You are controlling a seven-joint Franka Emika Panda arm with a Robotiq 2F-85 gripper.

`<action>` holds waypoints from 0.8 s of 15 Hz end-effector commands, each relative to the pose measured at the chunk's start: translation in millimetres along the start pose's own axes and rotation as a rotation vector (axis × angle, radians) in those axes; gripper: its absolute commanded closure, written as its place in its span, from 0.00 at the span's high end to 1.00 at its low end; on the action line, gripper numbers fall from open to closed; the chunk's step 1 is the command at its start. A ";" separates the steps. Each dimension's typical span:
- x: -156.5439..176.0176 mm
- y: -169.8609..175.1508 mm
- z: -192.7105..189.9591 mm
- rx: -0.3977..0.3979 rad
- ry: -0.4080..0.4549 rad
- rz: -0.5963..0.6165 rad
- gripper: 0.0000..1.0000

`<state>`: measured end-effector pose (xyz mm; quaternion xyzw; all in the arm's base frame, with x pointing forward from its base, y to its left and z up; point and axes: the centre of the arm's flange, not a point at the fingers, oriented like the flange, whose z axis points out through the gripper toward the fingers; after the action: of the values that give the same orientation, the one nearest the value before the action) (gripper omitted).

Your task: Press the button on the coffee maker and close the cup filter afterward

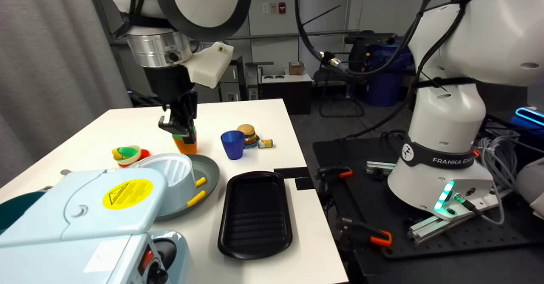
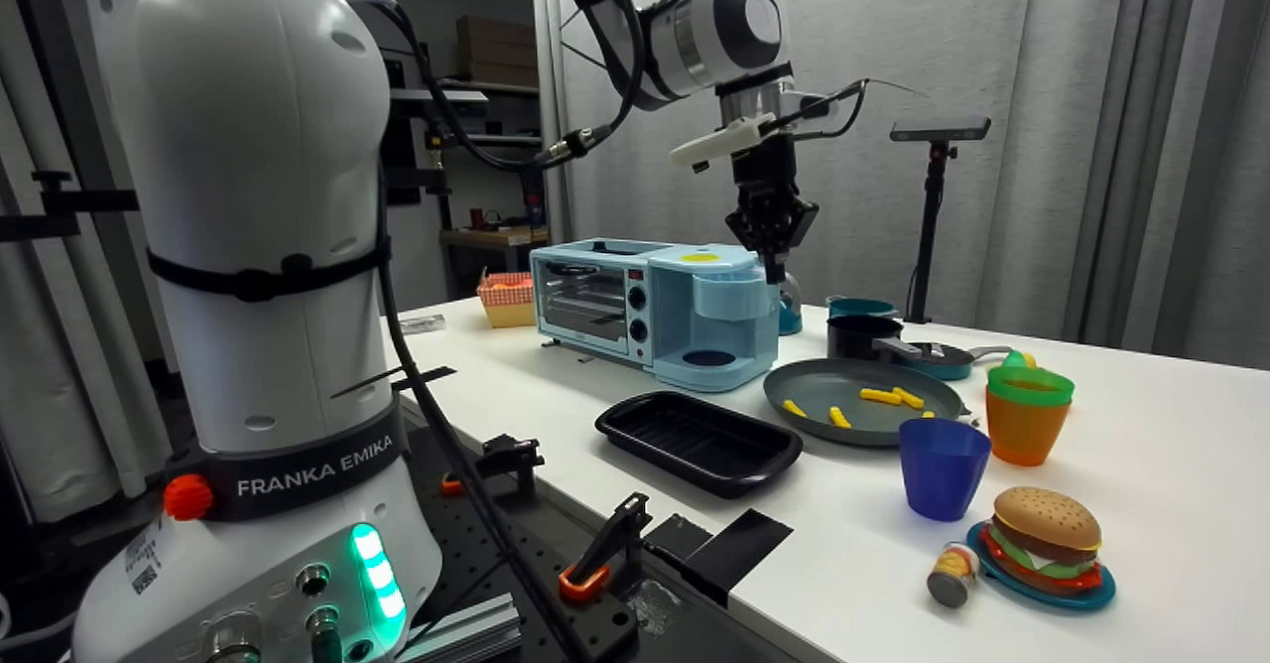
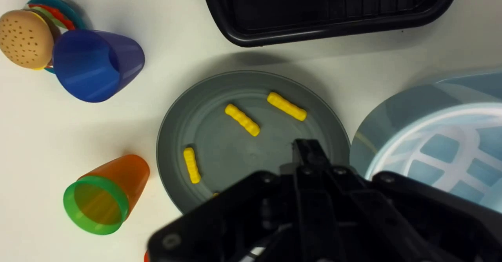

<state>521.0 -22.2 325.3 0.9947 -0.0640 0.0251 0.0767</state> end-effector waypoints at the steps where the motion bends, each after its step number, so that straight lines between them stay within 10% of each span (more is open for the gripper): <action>1: 14.5 1.1 13.7 0.001 0.034 0.036 0.00; 12: 33.1 1.3 34.1 -0.005 0.082 0.113 0.00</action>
<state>546.5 -32.1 295.6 0.9909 -0.0986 0.0547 0.0735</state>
